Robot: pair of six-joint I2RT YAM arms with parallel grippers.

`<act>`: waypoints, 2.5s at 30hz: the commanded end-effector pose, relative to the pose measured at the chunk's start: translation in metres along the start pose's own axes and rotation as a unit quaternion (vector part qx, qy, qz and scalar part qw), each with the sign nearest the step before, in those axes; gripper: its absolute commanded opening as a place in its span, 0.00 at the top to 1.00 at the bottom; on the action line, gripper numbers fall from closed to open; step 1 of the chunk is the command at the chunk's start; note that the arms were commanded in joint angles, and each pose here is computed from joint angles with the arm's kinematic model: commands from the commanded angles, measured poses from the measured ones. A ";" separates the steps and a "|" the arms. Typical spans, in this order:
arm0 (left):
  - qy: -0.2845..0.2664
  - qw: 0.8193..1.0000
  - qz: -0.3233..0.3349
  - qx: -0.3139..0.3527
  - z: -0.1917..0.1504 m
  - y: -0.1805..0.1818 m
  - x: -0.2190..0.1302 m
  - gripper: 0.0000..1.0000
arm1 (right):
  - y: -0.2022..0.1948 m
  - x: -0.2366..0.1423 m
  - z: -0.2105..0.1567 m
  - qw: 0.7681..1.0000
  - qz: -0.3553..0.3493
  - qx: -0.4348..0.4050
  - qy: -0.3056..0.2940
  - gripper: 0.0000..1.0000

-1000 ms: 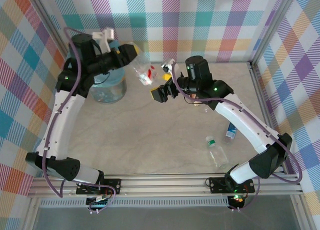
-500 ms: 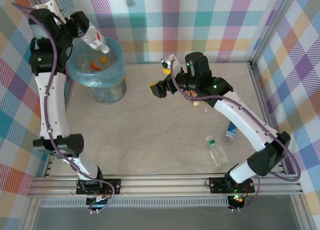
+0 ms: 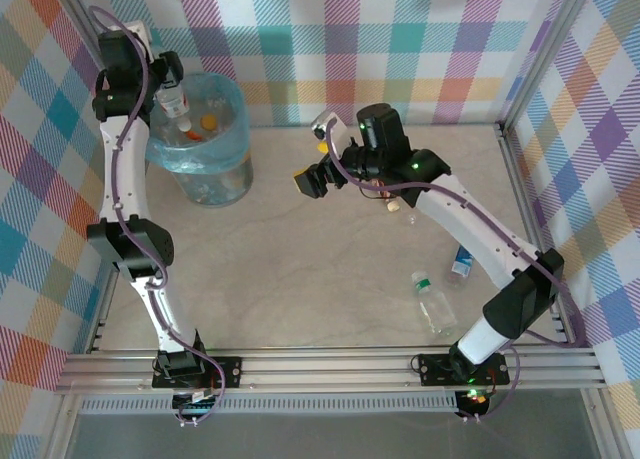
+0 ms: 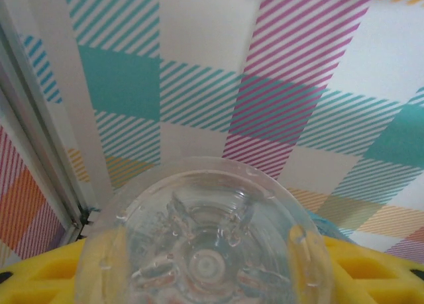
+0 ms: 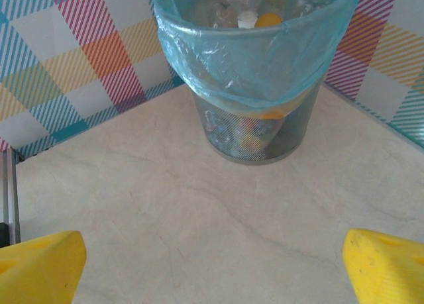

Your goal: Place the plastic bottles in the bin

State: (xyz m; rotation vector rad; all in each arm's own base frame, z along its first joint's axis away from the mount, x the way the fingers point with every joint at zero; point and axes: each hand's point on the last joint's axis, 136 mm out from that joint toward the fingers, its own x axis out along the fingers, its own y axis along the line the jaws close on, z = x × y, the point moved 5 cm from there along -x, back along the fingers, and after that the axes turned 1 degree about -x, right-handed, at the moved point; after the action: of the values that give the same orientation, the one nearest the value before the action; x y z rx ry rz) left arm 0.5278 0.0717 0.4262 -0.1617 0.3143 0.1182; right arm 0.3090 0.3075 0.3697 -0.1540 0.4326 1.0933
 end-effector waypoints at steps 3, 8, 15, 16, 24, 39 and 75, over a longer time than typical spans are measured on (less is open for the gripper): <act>0.015 0.999 -0.024 0.018 -0.021 0.005 0.022 0.38 | 0.008 0.002 0.008 1.000 0.029 -0.001 -0.008 0.02; 0.054 0.998 -0.022 0.012 -0.063 0.014 0.039 0.37 | 0.008 0.004 0.005 0.999 0.031 0.006 -0.001 0.02; 0.114 0.993 -0.007 0.011 -0.113 0.026 0.053 0.36 | 0.008 0.006 0.003 0.999 0.034 0.009 0.004 0.02; 0.122 0.993 -0.004 0.010 -0.118 0.028 0.054 0.36 | 0.009 0.007 0.003 0.999 0.036 0.009 0.005 0.02; 0.166 0.986 -0.008 0.006 -0.140 0.032 0.068 0.31 | 0.010 0.011 0.002 0.999 0.042 0.029 0.017 0.02; 0.013 0.998 -0.052 -0.033 -0.002 0.001 -0.023 0.09 | 0.017 -0.006 0.018 0.999 0.032 0.025 -0.005 0.02; 0.113 0.865 -0.462 0.158 -0.154 -0.324 -0.218 0.13 | -0.078 -0.183 -0.271 0.699 -0.417 0.514 0.270 0.00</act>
State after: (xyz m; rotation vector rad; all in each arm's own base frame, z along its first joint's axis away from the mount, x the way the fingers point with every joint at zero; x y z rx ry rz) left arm 0.3229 -0.2813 0.3980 0.0401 0.4696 -0.8837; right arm 0.2449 0.0427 0.1991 0.2725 1.3090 -0.1328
